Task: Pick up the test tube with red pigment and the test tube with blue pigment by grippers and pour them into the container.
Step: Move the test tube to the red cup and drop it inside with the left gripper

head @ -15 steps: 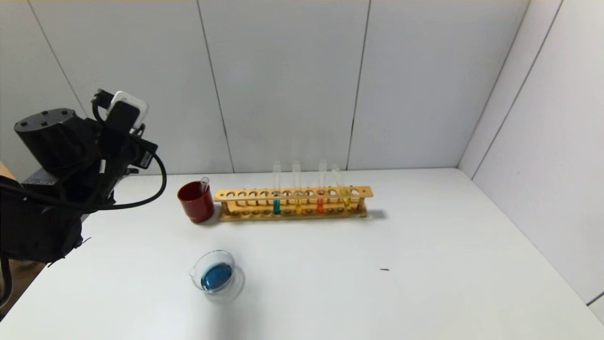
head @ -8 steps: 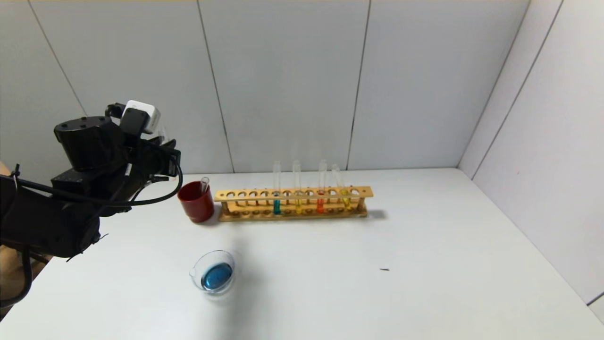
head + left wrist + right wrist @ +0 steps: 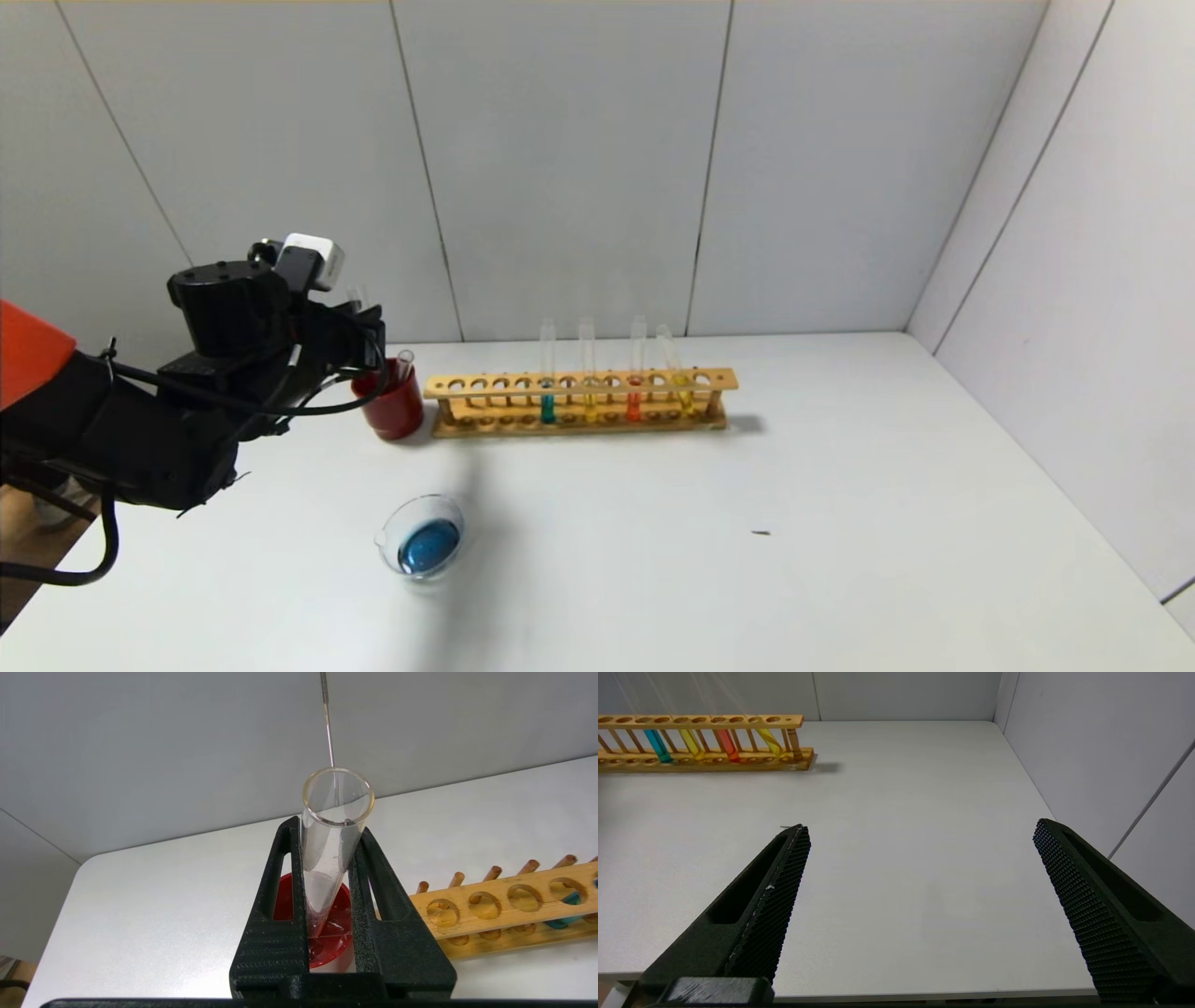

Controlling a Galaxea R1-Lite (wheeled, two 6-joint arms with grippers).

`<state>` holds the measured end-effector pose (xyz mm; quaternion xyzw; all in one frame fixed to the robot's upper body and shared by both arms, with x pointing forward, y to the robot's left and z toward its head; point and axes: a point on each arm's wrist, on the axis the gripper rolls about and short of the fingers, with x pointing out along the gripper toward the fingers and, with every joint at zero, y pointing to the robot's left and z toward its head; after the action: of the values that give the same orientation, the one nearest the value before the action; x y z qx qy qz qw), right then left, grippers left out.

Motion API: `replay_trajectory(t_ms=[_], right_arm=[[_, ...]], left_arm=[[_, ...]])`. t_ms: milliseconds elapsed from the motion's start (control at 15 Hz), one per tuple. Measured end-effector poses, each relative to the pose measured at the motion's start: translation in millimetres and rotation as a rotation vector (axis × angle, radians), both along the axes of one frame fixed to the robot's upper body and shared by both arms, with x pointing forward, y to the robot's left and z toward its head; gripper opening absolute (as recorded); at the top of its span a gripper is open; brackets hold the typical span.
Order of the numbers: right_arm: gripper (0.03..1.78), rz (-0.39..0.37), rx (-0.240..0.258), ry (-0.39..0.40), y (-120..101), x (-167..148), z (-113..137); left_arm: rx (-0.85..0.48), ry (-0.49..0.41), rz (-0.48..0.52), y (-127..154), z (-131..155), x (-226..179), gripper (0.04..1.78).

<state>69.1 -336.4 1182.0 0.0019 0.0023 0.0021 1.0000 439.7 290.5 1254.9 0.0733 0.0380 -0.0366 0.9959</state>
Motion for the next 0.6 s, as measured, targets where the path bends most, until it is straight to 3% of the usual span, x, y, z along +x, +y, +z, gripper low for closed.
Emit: replay_trajectory(t_ms=[600], right_arm=[[1.75, 0.000, 0.000, 0.000, 0.0, 0.0, 0.0]], left_arm=[[-0.002, 0.003, 0.001, -2.5, -30.2, 22.1, 0.32]])
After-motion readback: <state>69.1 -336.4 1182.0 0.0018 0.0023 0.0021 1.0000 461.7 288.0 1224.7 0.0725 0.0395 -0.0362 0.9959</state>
